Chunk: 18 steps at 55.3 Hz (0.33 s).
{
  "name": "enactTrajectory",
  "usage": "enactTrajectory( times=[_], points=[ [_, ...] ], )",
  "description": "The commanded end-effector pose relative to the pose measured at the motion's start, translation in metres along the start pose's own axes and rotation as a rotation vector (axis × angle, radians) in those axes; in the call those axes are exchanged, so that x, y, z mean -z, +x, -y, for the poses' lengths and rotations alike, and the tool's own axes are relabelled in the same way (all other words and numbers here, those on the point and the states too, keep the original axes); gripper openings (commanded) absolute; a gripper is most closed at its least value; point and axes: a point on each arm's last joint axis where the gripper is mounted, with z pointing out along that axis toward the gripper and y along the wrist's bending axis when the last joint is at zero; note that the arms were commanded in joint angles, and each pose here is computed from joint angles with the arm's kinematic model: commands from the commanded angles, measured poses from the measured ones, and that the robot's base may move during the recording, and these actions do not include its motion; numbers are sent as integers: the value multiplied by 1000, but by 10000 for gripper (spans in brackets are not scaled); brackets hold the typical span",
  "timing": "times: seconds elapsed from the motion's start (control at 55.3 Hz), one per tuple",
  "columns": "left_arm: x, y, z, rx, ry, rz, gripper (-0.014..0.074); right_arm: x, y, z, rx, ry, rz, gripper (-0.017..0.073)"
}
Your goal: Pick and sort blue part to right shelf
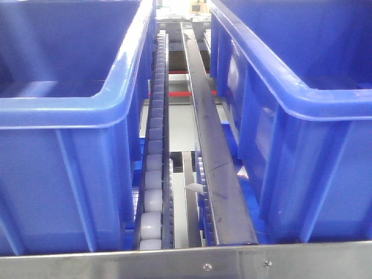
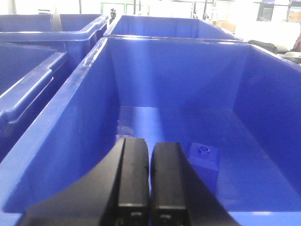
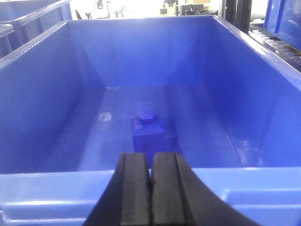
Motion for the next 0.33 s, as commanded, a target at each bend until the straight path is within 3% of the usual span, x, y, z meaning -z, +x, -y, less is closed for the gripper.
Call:
enactTrajectory(
  times=[0.0,0.307],
  points=[
    [2,1,0,10,13,82,124,2,-11,0,2,-1,111,45],
    [2,1,0,10,13,82,124,2,-11,0,2,-1,111,45]
  ],
)
